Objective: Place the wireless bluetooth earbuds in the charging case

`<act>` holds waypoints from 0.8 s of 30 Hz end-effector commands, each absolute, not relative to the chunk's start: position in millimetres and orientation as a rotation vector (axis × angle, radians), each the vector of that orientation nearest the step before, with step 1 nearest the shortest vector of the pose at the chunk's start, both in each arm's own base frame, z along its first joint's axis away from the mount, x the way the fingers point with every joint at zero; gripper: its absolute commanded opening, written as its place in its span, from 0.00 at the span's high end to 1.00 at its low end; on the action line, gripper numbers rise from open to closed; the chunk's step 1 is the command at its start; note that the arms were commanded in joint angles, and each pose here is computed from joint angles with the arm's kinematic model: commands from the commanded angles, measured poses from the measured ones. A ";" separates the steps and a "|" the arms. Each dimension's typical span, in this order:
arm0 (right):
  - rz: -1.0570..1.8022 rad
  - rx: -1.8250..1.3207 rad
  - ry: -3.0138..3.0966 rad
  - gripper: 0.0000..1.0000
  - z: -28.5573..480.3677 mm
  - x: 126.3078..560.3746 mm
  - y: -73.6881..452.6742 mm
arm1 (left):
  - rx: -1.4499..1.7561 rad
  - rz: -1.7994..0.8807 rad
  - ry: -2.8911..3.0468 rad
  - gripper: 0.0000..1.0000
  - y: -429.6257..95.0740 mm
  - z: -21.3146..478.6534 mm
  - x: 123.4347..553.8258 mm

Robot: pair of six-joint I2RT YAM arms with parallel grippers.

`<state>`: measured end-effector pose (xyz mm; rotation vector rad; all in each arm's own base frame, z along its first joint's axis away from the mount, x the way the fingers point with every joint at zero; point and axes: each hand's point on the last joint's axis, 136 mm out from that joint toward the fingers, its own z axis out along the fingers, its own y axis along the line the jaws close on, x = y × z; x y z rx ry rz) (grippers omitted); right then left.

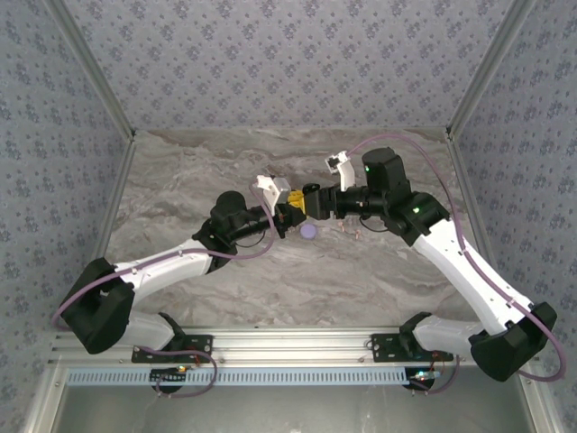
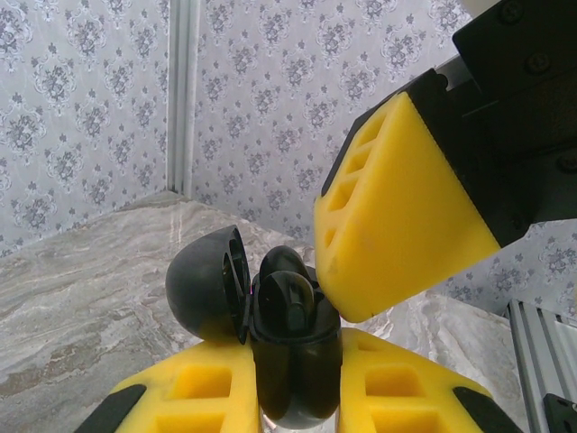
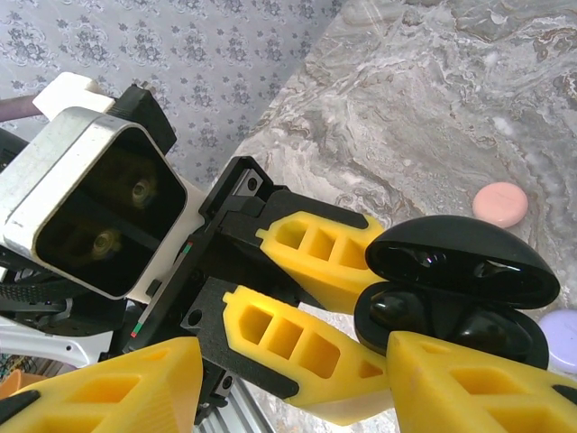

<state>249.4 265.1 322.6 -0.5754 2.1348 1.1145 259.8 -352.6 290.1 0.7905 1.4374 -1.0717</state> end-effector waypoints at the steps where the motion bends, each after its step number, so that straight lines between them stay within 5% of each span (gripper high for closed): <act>1: 1.101 -0.632 2.083 0.41 340.7 244.3 265.5 | 0.799 -1.077 1.380 1.00 -354.0 304.8 257.5; 3: 1.057 -0.633 2.070 0.39 345.1 243.6 256.8 | 0.800 -1.075 1.377 1.00 -352.9 305.5 256.4; 12: 1.041 -0.557 2.034 0.00 332.4 254.7 222.5 | 0.868 -1.119 1.303 1.00 -352.1 314.3 238.4; 24: 1.306 -0.682 1.954 0.00 336.2 244.9 257.2 | 0.958 -1.181 1.267 1.00 -358.3 318.2 223.3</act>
